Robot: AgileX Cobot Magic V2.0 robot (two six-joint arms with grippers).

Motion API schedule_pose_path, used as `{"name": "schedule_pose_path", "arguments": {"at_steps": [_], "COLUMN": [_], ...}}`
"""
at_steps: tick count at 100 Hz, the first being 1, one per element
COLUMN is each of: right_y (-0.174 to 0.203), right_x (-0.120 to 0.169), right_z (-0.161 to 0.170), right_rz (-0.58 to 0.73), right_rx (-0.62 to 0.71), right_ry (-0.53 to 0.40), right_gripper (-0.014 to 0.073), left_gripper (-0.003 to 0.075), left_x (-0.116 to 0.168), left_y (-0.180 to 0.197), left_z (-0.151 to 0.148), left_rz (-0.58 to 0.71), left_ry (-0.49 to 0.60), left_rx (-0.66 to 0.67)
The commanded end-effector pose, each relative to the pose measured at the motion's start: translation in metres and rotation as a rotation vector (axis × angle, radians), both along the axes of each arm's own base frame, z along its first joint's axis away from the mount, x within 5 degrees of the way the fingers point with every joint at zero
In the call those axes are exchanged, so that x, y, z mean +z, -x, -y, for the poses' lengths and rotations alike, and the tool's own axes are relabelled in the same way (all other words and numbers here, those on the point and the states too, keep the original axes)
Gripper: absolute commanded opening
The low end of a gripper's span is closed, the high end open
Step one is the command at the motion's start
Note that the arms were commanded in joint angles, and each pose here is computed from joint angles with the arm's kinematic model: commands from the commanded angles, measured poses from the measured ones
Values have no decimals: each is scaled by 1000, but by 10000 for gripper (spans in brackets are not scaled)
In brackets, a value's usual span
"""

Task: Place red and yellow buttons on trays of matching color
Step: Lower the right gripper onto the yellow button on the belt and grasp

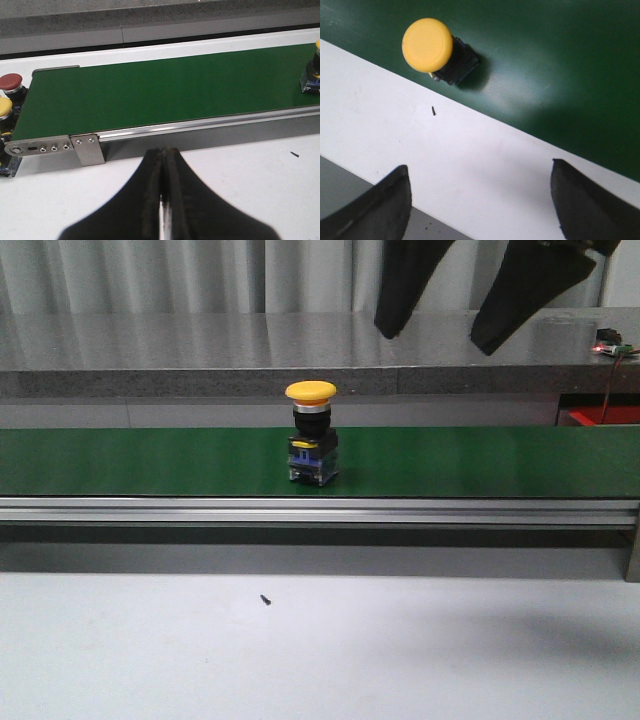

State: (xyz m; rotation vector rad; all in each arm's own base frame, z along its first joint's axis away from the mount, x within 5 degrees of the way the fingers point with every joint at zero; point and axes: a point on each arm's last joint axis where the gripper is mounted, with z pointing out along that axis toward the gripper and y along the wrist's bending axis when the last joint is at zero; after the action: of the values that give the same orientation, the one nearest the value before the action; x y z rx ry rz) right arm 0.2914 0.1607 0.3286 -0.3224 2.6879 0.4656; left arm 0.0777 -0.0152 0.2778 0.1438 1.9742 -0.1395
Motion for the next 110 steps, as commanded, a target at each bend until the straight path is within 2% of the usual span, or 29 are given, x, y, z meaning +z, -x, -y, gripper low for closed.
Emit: {"name": "schedule_pose_path", "arguments": {"at_steps": [1, 12, 21, 35, 45, 70, 110], "right_y": [-2, -8, -12, -19, -20, -23, -44], "right_x": [19, 22, 29, 37, 38, 21, 4], "right_z": [-1, -6, -11, -16, -17, -20, -36], "right_rz": [28, 20, 63, 148, 162, 20, -50], "right_rx": [-91, -124, -117, -121, -126, -251, -301], "right_ry": [-67, -39, -39, -82, -96, -109, -107], "right_gripper": [584, 582, 580, 580, 580, 580, 580], "left_gripper": [-20, -20, -20, -20, -20, -20, -20], "left_x": [14, 14, 14, 14, 14, 14, 14], "left_y": [-3, -3, -3, -3, -3, -3, -3], "left_z": [-1, -1, -1, -1, -1, -1, -1], "left_rz": [83, 83, 83, 83, 83, 83, 83], "left_ry": [31, 31, 31, 31, 31, 31, 31], "left_rx": [18, 18, 18, 18, 18, 18, 18]}}
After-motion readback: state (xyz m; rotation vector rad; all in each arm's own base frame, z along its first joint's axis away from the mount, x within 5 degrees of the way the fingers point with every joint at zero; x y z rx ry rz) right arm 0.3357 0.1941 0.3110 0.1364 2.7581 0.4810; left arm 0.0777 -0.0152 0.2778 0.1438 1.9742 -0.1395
